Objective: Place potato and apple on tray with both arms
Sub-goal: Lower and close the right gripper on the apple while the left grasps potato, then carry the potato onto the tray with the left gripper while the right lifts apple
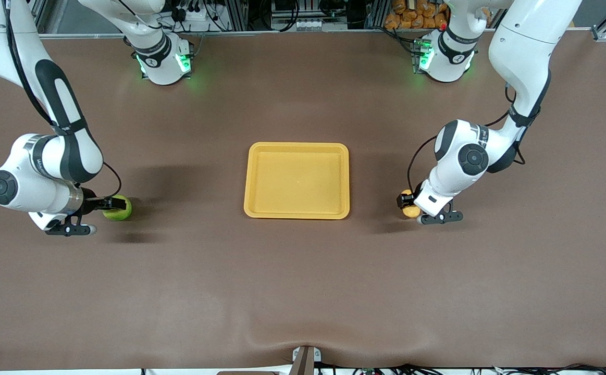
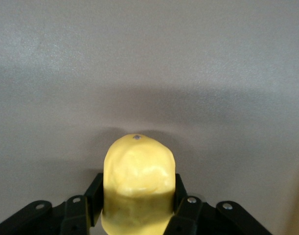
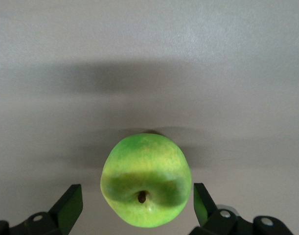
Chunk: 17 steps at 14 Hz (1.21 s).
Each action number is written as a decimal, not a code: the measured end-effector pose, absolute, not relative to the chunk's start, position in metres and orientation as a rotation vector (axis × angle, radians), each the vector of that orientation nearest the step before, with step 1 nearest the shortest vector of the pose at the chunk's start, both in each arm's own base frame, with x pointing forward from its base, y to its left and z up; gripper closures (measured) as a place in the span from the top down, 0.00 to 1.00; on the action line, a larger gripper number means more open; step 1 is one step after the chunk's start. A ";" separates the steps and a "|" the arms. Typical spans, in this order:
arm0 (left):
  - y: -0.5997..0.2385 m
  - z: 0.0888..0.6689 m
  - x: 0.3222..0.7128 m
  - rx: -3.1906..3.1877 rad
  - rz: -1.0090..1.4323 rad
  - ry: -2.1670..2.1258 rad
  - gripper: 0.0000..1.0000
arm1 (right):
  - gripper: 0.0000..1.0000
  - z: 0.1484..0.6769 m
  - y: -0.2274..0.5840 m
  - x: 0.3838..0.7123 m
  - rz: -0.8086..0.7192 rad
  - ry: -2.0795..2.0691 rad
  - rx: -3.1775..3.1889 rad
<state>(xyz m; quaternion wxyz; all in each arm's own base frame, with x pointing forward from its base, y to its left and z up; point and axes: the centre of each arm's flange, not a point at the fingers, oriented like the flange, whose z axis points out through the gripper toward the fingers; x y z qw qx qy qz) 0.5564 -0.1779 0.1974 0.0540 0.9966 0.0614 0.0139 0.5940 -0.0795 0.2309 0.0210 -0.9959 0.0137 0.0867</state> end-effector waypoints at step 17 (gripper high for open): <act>-0.301 0.316 0.551 3.035 -0.075 0.372 0.56 | 0.95 0.199 -0.079 0.590 0.303 0.059 -3.084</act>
